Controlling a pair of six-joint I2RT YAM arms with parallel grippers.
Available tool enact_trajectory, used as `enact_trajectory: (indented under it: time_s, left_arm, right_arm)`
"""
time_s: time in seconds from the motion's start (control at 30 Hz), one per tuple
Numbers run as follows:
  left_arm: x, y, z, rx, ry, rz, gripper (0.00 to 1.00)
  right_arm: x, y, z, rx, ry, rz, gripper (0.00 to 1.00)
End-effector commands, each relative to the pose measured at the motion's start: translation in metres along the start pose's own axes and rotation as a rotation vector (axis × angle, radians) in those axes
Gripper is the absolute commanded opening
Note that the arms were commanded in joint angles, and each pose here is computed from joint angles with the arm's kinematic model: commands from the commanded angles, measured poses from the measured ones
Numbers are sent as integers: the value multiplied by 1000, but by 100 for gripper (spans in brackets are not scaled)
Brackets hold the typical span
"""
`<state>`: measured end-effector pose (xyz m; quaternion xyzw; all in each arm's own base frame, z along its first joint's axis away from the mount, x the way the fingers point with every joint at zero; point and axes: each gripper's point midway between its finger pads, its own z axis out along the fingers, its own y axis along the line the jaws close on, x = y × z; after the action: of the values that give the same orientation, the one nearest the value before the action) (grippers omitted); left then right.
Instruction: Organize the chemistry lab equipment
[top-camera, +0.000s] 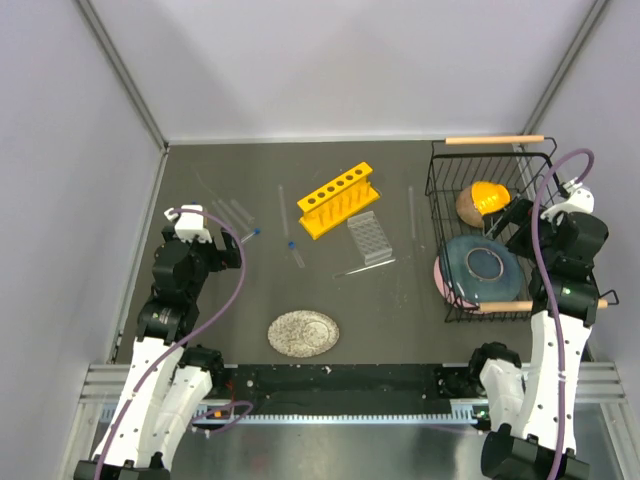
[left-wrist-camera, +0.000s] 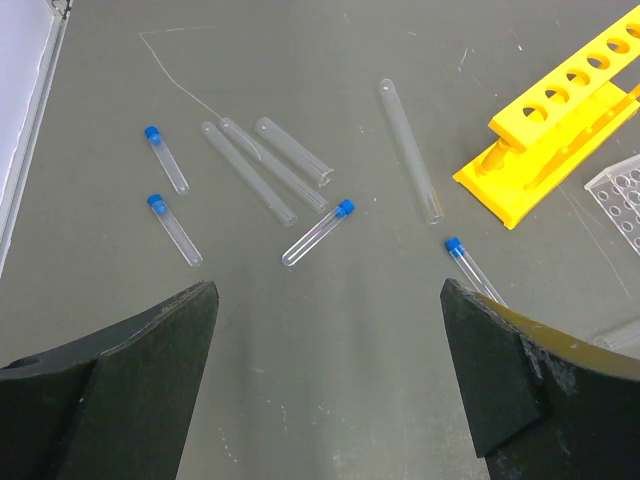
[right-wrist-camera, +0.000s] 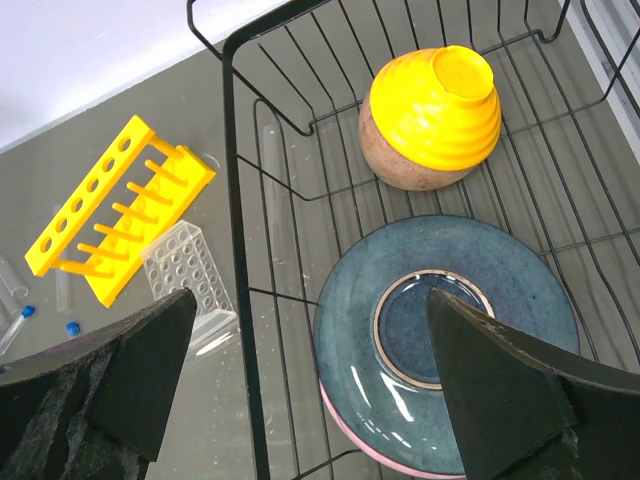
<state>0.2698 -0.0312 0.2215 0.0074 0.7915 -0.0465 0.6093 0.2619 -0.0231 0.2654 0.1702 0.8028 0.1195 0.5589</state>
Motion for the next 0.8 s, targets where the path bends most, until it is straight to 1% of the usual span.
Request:
enact_trajectory:
  time_s: [0.0,0.23,0.33,0.37,0.4,0.47,0.53,0.57,0.6,0.67,0.7,0.73,0.77]
  left_arm:
    - [-18,-2,0,10,-64,5,99]
    - [-17,-4,1,18,-63,-4,99]
    - [-16,-4,1,16,-66,-20,99]
    - [-18,-3,1,10,-73,-27,99]
    - [-19,-4,1,9,-79,-33,99]
    - [-20,-6,0,17,-80,-60,99]
    - [-21,-12,-1,45,-75,-91,99]
    - [-22,-14,-2,55,-73,-102,99]
    - [-26,-20,-3,84,-72,-113,99]
    - [-26,-27,-5,115,-52,-151,99]
    - [-27,-29,-5,119,-41,-168,99]
    - [-35,-31,-6,124,-44,-205,99]
    - [-30,-32,-6,120,-10,-224,99]
  right_arm:
    - [-34,12,-13,-22,-103,-21,99]
    - [-36,20,-15,-64,-104,-54,99]
    - [-36,31,-19,-129,-97,-107,99]
    - [-37,35,-20,-155,-97,-148,99]
    - [-35,44,-22,-208,-86,-170,99]
    - [-37,52,-25,-260,-93,-239,99]
    - [-34,72,-33,-387,-83,-312,99]
    - [-30,77,-32,-443,-74,-383,99]
    - [-23,92,-41,-548,-55,-427,99]
    - [-16,102,-44,-618,-38,-492,99]
    - [-10,102,-42,-629,-6,-492,99]
    - [-9,106,-44,-649,-2,-511,99]
    - [-7,109,-44,-673,3,-541,99]
